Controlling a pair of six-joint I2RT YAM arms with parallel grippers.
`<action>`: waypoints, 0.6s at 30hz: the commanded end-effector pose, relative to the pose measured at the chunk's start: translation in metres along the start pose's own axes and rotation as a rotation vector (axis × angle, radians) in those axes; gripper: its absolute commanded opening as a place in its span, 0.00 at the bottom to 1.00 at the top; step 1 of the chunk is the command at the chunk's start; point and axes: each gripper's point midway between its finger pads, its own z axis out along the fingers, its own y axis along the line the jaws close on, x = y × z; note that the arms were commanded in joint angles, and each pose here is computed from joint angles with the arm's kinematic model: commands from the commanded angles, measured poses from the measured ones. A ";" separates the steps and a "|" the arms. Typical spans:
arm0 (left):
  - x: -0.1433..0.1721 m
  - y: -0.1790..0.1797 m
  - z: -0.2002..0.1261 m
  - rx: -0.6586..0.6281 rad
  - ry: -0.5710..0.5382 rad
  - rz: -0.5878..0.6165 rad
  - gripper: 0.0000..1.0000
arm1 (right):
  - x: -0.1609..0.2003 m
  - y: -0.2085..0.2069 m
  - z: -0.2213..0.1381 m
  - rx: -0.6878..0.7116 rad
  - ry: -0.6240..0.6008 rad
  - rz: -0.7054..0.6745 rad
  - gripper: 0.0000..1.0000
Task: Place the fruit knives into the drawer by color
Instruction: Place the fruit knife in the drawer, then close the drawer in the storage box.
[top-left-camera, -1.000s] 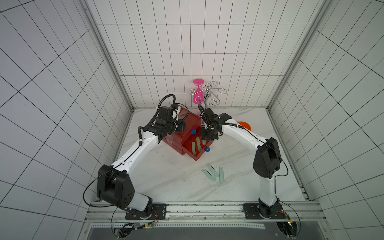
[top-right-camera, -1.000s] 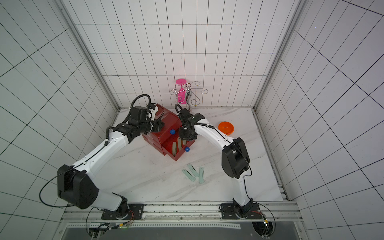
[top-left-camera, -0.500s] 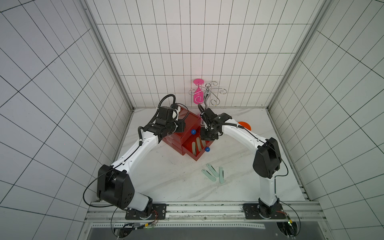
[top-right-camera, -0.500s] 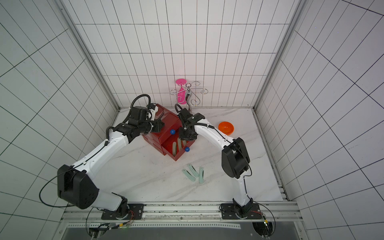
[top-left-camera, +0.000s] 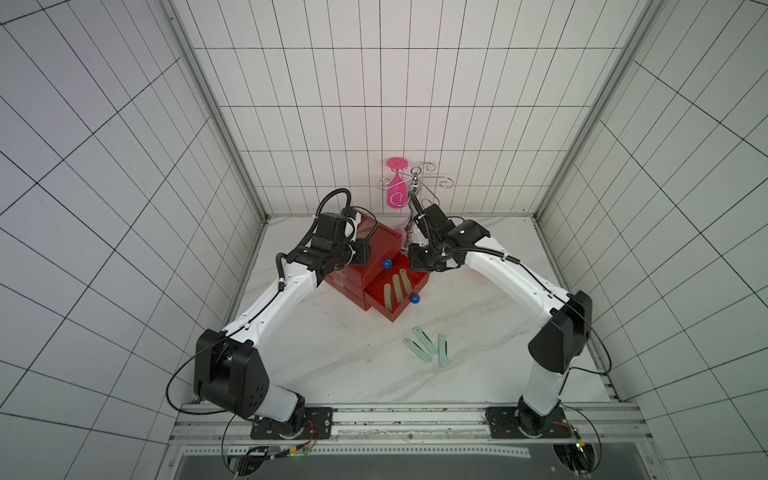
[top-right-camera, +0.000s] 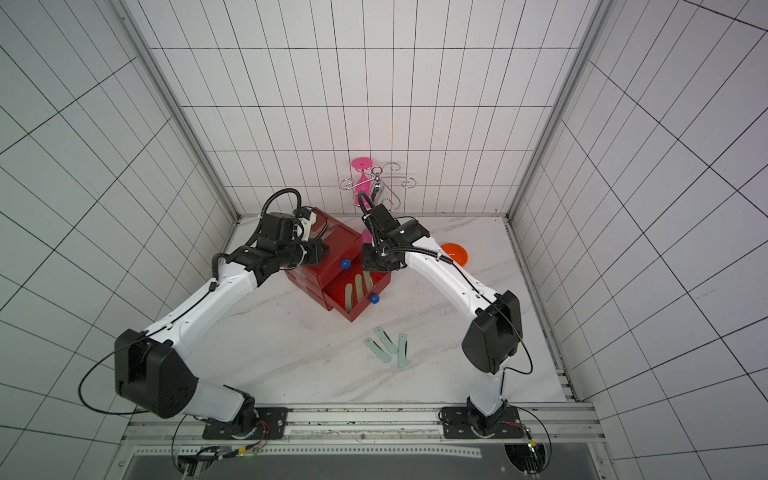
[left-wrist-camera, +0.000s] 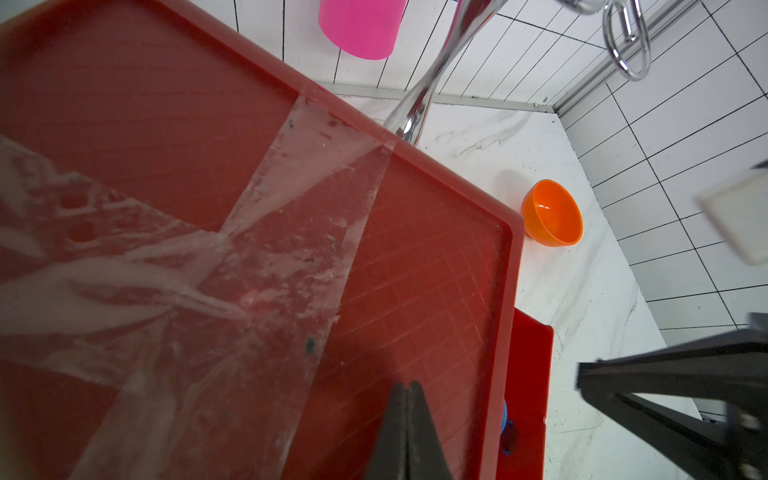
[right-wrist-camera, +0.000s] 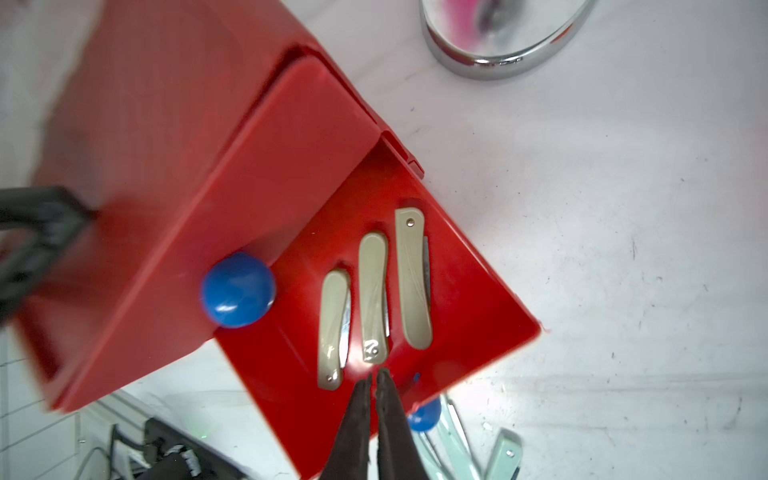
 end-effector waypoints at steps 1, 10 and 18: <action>0.072 0.044 0.016 -0.151 0.261 -0.080 0.00 | 0.007 -0.008 -0.023 0.021 -0.022 -0.016 0.00; 0.072 0.044 0.016 -0.152 0.259 -0.080 0.00 | 0.045 -0.047 -0.028 0.088 -0.033 0.027 0.00; 0.072 0.044 0.016 -0.155 0.260 -0.080 0.00 | 0.083 -0.066 0.000 0.071 0.022 0.110 0.00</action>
